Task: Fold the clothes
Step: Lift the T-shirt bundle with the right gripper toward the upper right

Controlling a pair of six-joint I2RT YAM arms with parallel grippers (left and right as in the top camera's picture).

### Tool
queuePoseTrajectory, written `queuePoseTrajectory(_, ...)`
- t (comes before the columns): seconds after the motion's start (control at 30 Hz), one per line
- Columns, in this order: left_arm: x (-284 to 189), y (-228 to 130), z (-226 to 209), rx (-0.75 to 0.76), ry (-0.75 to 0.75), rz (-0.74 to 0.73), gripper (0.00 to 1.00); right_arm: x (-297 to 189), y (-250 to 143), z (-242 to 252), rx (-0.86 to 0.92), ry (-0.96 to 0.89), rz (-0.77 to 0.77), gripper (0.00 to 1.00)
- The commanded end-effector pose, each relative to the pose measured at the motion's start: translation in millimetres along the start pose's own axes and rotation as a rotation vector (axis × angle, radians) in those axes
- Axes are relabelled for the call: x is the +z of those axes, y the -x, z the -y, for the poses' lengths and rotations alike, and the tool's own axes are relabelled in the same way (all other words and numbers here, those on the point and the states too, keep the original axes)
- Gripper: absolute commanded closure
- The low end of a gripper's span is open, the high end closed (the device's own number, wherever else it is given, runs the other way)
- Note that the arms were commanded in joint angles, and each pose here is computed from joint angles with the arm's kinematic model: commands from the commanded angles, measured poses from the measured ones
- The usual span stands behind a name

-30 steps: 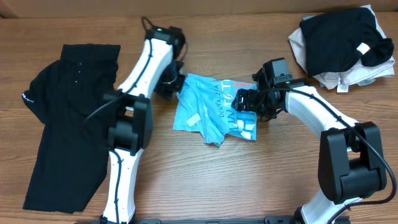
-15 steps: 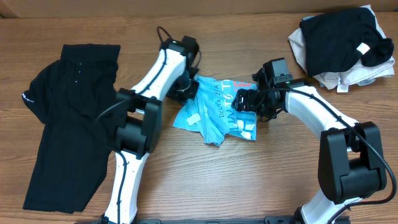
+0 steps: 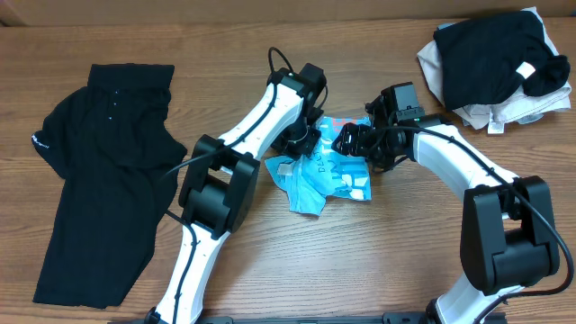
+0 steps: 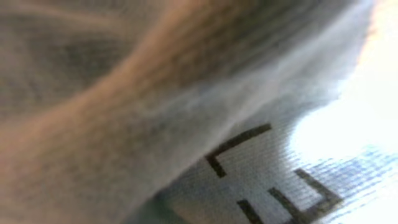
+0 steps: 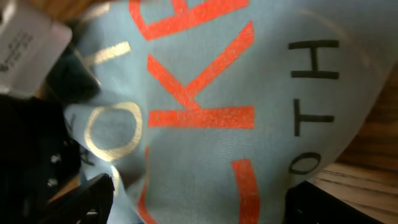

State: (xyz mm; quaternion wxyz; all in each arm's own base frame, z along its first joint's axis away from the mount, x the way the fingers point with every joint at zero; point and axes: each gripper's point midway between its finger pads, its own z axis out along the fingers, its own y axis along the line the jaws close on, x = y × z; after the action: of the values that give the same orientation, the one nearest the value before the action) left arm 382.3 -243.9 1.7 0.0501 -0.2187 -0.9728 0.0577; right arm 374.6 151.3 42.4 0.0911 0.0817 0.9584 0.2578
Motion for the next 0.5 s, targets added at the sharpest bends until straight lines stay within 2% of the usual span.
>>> queuePoseTrajectory(0.0, 4, -2, 12, 0.007, -0.103, -0.014, 0.96, 5, -2, -5, 0.117, 0.042, -0.018, 0.13)
queuePoseTrajectory(0.17, -1, 4, 20, -0.01, -0.213, 0.009, 0.96, 7, -4, -9, 0.138, 0.044, -0.023, 0.22)
queuePoseTrajectory(0.47, -13, 19, 35, -0.023, -0.399, 0.065, 0.96, 39, -31, -23, 0.166, 0.05, -0.103, 0.25)
